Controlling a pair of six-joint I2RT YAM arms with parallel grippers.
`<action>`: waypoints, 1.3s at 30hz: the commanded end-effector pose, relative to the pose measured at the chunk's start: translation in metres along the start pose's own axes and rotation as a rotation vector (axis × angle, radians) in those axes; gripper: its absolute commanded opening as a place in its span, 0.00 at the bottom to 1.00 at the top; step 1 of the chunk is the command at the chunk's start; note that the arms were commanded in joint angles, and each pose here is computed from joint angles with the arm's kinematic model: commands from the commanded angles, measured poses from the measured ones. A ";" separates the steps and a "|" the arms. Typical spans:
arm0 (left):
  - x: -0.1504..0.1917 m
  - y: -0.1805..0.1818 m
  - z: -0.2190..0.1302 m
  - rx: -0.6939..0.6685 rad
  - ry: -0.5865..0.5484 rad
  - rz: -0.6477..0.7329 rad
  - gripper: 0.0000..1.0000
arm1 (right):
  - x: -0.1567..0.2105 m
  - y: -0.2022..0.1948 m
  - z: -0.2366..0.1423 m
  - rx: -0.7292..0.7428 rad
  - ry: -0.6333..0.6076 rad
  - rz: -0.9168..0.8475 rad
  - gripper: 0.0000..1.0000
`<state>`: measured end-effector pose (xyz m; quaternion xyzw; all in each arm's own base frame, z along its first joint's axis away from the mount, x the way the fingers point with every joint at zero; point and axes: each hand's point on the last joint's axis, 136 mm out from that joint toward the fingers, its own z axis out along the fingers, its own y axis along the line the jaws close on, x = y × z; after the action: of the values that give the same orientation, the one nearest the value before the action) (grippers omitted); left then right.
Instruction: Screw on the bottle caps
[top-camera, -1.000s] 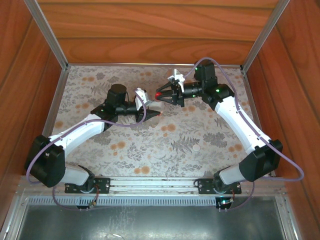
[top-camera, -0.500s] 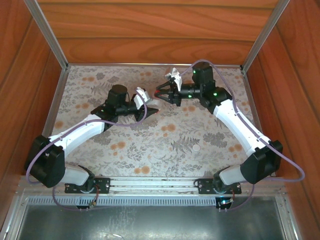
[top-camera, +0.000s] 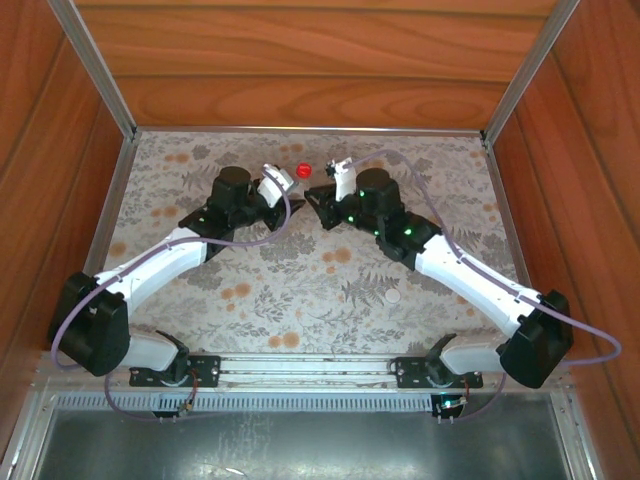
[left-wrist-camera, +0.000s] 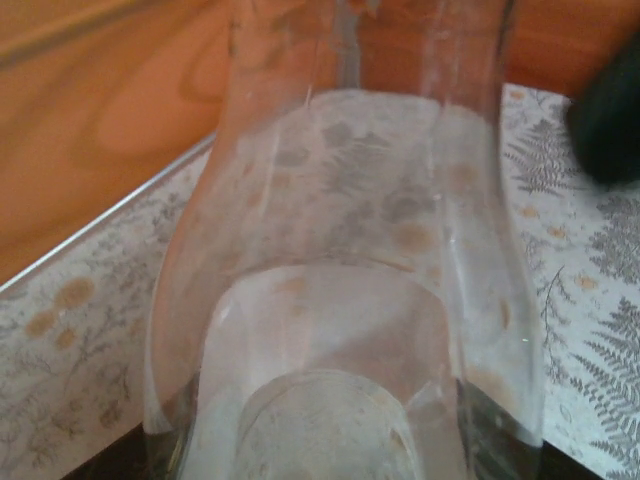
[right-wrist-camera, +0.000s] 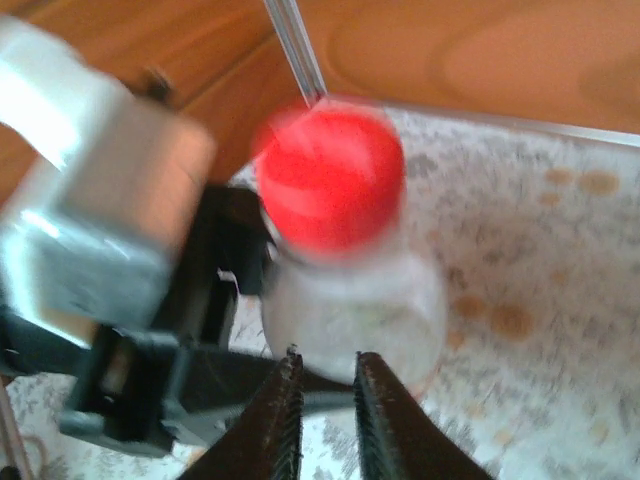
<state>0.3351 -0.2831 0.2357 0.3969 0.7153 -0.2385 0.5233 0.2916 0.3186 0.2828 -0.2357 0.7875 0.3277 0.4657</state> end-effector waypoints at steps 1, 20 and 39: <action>-0.031 -0.001 -0.007 0.009 -0.096 0.017 0.48 | -0.023 -0.017 -0.015 0.105 -0.120 0.026 0.33; -0.034 -0.051 -0.009 0.319 -0.134 0.029 0.48 | -0.039 0.019 -0.007 -0.191 -0.094 -0.202 0.57; -0.025 -0.055 -0.011 0.328 -0.122 0.029 0.90 | -0.041 0.008 0.000 -0.136 -0.117 -0.172 0.13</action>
<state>0.2931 -0.3115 0.2460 0.4608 0.6504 -0.3629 0.4827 0.2977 0.3281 0.3194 -0.3238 0.7122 0.3594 0.5087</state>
